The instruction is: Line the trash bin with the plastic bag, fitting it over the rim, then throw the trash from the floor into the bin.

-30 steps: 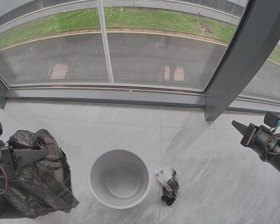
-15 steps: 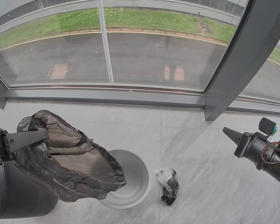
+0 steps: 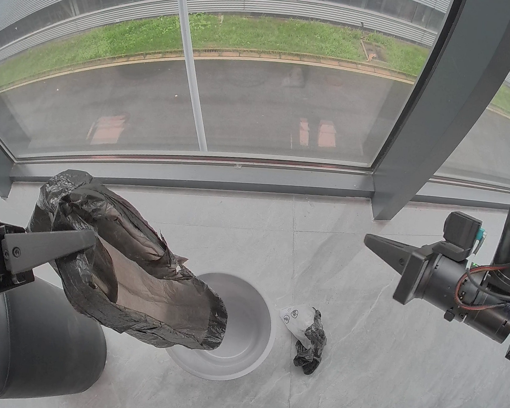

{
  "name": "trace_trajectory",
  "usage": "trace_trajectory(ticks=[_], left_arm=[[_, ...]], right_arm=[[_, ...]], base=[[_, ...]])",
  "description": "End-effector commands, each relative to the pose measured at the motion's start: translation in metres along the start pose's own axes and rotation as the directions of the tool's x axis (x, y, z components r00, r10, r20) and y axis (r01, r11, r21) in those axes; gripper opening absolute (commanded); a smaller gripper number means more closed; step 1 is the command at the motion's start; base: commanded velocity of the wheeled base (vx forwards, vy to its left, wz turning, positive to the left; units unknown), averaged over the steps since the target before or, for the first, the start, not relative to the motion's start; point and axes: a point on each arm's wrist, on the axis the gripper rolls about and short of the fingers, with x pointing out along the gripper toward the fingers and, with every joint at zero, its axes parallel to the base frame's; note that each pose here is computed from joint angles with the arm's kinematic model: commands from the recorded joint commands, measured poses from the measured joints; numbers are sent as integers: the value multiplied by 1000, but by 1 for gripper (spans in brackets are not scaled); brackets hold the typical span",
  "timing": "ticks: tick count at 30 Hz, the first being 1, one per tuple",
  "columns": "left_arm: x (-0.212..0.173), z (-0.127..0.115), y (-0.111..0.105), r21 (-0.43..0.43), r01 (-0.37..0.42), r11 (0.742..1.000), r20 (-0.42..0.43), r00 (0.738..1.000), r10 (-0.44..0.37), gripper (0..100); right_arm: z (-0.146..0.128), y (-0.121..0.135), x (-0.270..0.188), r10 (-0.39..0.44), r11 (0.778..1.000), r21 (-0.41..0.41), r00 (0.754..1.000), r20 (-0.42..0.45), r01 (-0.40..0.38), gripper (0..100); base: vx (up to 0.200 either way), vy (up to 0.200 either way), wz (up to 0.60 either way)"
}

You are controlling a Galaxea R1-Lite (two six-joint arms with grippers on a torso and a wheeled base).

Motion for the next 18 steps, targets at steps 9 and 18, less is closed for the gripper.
trace_trajectory(ticks=[9, 18], left_arm=[[4, 15, -11, 45, 85, 995, 23, 996, -86, 0], [9, 24, -11, 55, 91, 994, 30, 995, -92, 0]], right_arm=[[-38, 59, 71, 75, 990, -108, 988, -133, -90, 100], [-63, 72, 95, 88, 986, -125, 976, -200, -115, 100]], base=[[0, 0, 0], [0, 0, 0]])
